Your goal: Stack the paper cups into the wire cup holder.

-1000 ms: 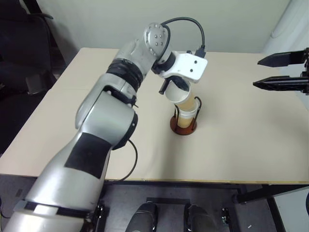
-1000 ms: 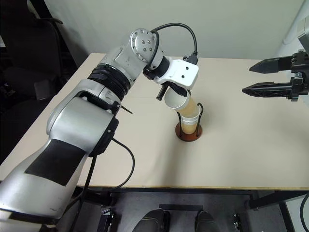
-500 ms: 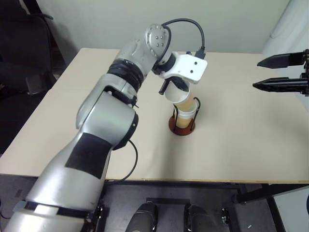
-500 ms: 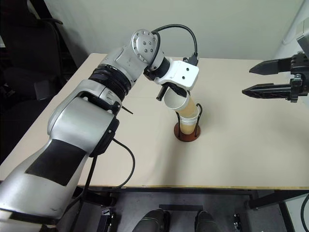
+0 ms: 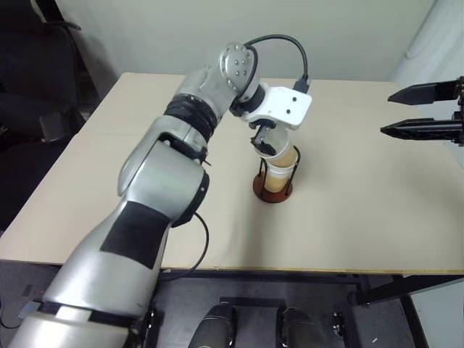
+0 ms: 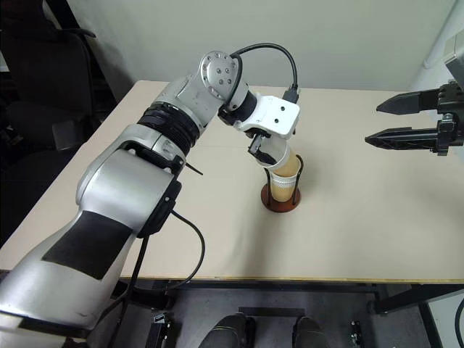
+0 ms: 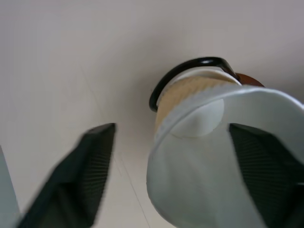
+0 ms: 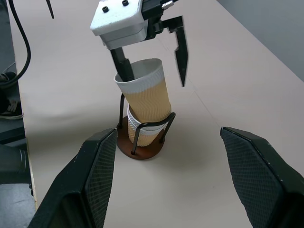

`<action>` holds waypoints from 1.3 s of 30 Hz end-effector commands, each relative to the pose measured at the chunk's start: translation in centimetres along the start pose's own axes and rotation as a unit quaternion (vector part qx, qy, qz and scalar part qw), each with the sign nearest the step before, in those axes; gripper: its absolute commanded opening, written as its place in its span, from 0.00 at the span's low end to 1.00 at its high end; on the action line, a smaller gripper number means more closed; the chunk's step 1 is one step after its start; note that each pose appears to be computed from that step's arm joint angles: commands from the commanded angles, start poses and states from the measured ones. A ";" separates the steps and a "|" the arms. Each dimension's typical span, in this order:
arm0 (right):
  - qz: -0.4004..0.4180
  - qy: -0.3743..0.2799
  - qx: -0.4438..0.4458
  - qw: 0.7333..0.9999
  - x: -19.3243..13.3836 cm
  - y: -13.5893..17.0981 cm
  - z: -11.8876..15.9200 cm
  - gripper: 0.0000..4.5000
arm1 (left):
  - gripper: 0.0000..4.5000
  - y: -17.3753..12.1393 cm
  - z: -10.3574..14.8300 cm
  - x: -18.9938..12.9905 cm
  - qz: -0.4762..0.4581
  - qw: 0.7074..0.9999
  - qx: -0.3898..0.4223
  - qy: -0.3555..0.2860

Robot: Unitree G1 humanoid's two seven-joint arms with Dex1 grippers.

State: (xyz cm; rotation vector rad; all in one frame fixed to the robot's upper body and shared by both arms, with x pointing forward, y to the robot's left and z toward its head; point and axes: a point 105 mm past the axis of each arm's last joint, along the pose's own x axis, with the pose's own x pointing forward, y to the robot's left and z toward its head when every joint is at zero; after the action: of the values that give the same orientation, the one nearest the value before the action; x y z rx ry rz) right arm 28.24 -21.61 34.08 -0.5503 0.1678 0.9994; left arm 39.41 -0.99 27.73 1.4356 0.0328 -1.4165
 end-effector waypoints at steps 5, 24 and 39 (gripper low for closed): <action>-0.021 -0.006 -0.026 0.999 -1.1 -0.1 1.0 0.78 | 0.98 2.9 2.1 -1.0 0.092 0.995 0.032 -0.015; -0.024 -0.003 -0.026 0.999 -1.2 0.0 0.9 0.78 | 0.98 5.1 3.3 -1.1 0.177 0.982 0.060 -0.007; -0.009 -0.001 -0.025 1.000 1.0 1.0 -0.7 0.78 | 0.98 -0.8 -5.8 -9.1 0.134 0.947 -0.233 -0.178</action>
State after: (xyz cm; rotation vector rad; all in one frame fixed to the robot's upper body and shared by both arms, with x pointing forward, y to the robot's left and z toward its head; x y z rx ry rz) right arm 28.36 -20.88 31.62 -0.5595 0.1964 1.0068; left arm 41.06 8.35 30.31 0.8339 0.0088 -1.2774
